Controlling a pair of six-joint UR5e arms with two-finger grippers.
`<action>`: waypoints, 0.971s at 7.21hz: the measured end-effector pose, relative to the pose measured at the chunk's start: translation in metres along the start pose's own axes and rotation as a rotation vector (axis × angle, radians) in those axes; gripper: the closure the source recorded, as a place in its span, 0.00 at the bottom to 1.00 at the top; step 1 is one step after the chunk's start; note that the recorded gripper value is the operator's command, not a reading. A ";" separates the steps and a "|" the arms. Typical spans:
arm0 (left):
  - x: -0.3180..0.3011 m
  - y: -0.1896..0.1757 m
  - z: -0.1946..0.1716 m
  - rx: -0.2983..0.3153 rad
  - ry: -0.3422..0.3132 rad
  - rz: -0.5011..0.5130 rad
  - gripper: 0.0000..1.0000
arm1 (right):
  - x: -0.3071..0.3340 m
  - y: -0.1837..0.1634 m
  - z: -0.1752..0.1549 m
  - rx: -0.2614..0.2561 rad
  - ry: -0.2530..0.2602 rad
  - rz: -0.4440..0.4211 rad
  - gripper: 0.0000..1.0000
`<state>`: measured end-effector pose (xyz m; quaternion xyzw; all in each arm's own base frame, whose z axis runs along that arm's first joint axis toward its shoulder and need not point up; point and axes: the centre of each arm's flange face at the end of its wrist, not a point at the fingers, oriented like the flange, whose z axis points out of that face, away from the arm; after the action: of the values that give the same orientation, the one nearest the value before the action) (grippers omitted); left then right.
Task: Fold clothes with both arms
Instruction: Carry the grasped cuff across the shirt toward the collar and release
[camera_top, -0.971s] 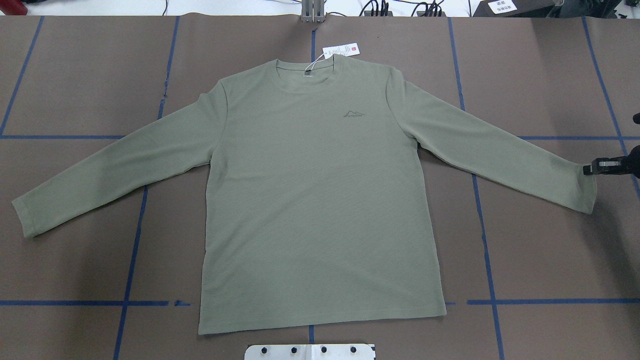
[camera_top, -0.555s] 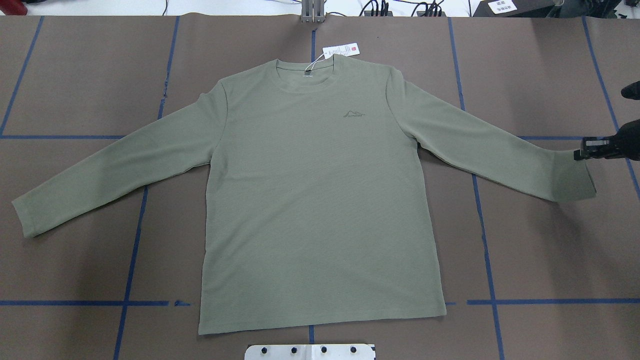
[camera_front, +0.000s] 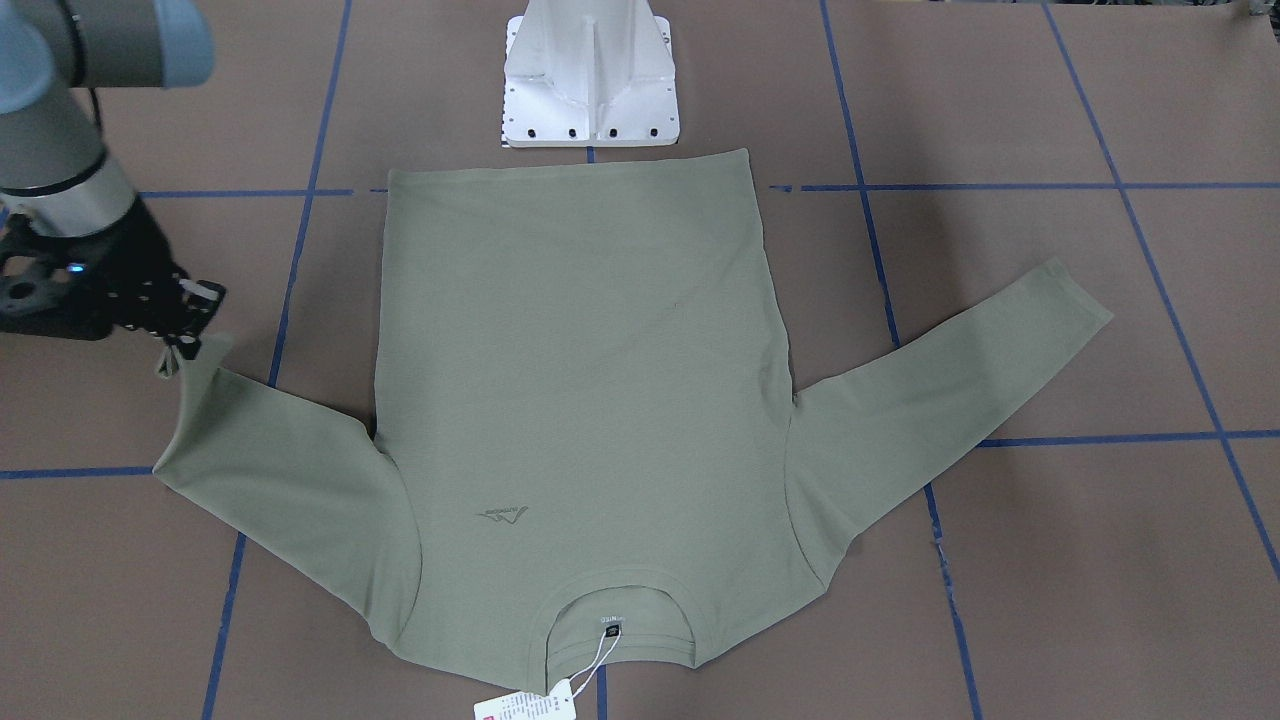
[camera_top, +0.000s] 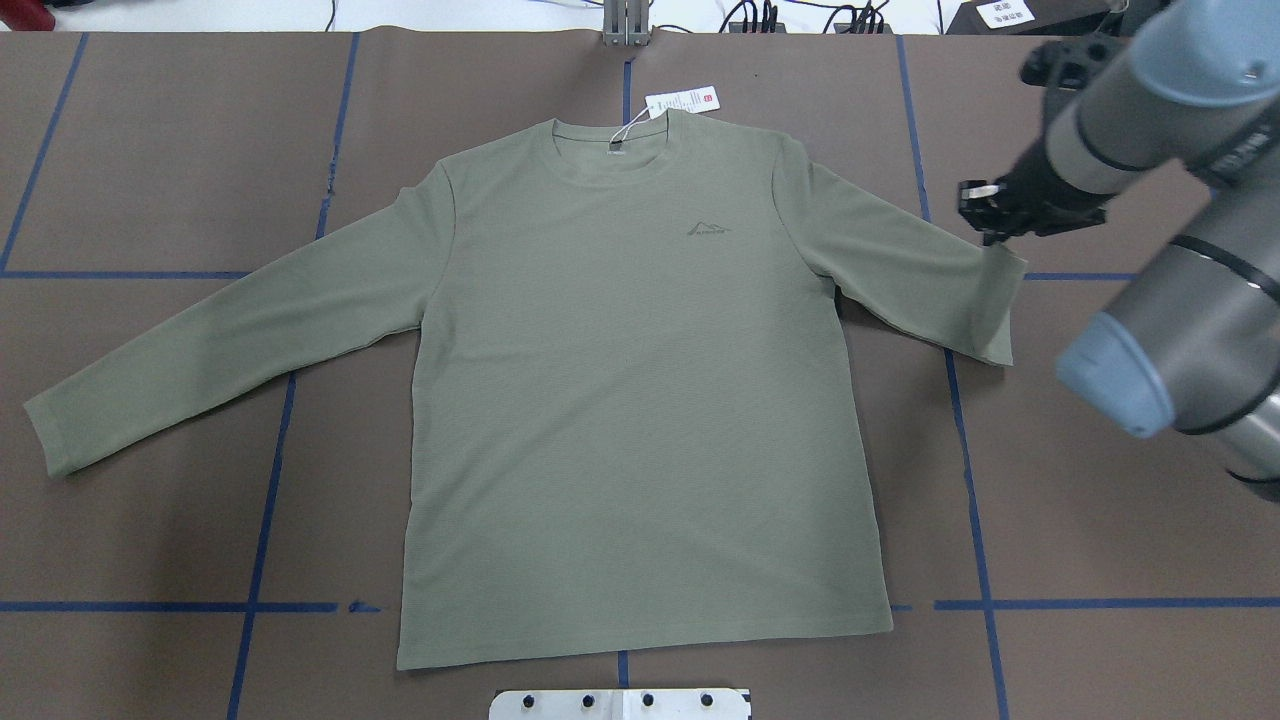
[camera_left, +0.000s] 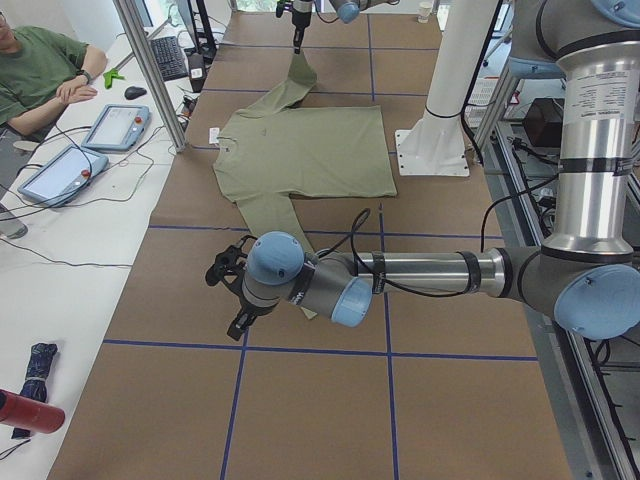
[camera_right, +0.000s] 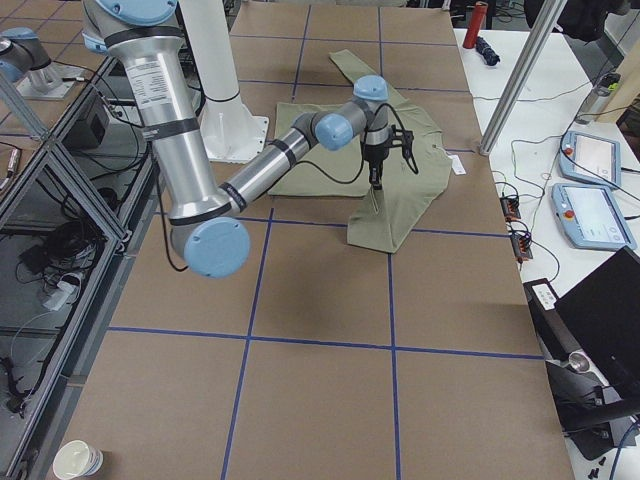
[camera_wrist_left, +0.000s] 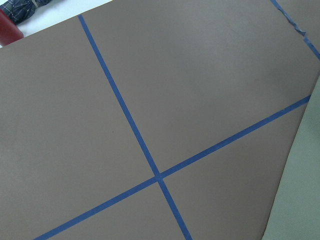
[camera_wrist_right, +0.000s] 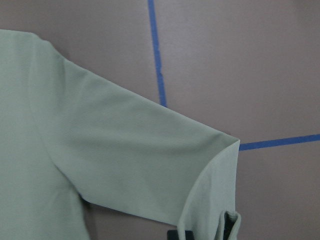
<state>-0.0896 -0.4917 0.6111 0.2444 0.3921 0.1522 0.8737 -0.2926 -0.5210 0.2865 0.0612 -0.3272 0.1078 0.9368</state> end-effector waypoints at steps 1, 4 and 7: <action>0.000 0.000 0.001 -0.001 0.000 -0.001 0.00 | -0.075 -0.005 -0.019 0.015 0.034 0.033 1.00; -0.003 0.003 0.003 -0.007 0.001 -0.009 0.00 | -0.248 -0.033 -0.079 0.068 0.027 0.078 1.00; -0.007 0.007 0.008 -0.017 0.004 -0.018 0.00 | -0.387 0.002 -0.064 0.207 0.009 0.046 1.00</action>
<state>-0.0890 -0.4915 0.6236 0.2335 0.3945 0.1482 0.8763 -0.5504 -0.5696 -0.0054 0.1494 -0.3113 0.1630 0.9243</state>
